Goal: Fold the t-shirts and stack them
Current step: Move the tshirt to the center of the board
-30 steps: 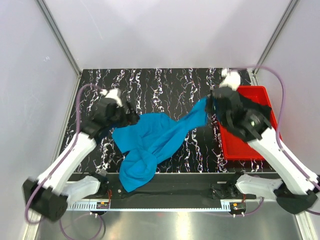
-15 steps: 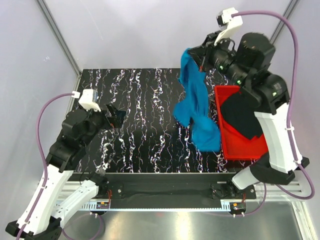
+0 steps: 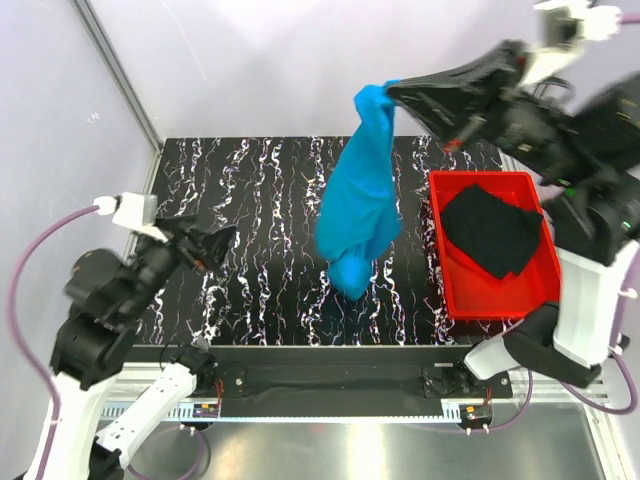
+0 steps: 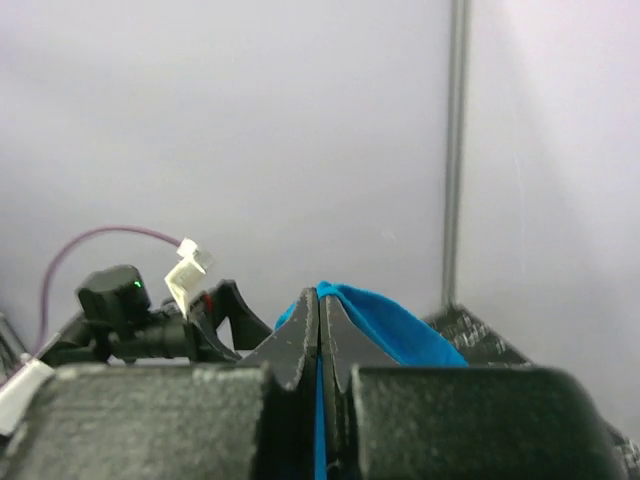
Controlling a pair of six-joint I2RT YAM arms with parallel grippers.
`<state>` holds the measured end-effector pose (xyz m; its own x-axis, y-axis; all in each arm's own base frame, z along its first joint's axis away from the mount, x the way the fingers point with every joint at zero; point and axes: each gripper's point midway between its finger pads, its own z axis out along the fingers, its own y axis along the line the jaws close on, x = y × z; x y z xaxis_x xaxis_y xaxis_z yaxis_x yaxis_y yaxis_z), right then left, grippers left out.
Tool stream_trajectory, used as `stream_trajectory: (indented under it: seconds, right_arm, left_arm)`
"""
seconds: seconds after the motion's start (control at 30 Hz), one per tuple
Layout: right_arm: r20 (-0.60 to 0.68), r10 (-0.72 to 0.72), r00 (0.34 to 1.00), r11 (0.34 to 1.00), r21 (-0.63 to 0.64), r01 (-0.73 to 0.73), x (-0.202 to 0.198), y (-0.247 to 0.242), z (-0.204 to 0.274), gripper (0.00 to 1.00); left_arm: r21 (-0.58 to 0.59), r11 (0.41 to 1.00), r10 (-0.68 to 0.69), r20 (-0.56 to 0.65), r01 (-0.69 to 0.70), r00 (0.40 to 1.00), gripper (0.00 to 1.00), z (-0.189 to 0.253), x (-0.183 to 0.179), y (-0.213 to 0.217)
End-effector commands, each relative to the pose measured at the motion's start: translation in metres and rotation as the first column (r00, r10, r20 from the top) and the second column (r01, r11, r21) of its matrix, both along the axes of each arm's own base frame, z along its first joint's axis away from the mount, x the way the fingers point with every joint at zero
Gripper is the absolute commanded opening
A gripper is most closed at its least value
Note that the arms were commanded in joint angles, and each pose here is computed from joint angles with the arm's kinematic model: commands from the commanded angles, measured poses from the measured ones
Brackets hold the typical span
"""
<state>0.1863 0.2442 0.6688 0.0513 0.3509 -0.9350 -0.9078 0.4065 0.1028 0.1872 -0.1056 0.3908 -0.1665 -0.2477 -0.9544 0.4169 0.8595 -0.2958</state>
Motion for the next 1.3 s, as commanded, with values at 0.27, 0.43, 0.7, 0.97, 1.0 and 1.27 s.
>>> stream_trajectory:
  seconds: [0.27, 0.43, 0.7, 0.97, 1.0, 1.27]
  right_arm:
    - [0.266, -0.003, 0.964, 0.965, 0.252, -0.067, -0.044, -0.029, 0.087, 0.00]
    - [0.183, -0.065, 0.981, 0.979, 0.204, 0.027, 0.046, 0.023, 0.053, 0.00]
    - [-0.112, -0.110, 0.988, 0.991, 0.064, 0.118, 0.256, 0.163, -0.123, 0.00]
    - [-0.368, -0.237, 0.899, 0.970, -0.150, 0.194, 0.325, 0.187, -0.273, 0.65]
    - [-0.406, -0.277, 0.871, 0.955, -0.214, 0.204, 0.324, 0.180, -0.291, 0.66]
    - [-0.436, -0.687, 0.582, 0.686, -0.653, 0.320, 0.275, 0.053, -0.384, 0.67]
  left_arm:
    - [0.031, 0.995, 0.092, 0.092, -0.095, 0.992, 0.99, 0.038, -0.019, 0.030]
    - [0.083, 0.986, 0.139, 0.053, -0.143, 0.989, 0.99, 0.023, -0.015, 0.039]
    - [0.146, 0.958, 0.266, -0.117, -0.249, 0.957, 0.97, -0.028, 0.002, 0.052]
    - [0.080, 0.989, 0.142, -0.329, -0.123, 0.934, 0.97, -0.091, 0.017, 0.010]
    - [0.076, 0.993, 0.114, -0.364, -0.093, 0.924, 0.95, -0.106, 0.021, 0.001]
    - [-0.064, 0.990, -0.142, -0.597, 0.129, 0.790, 0.89, -0.189, 0.026, -0.079]
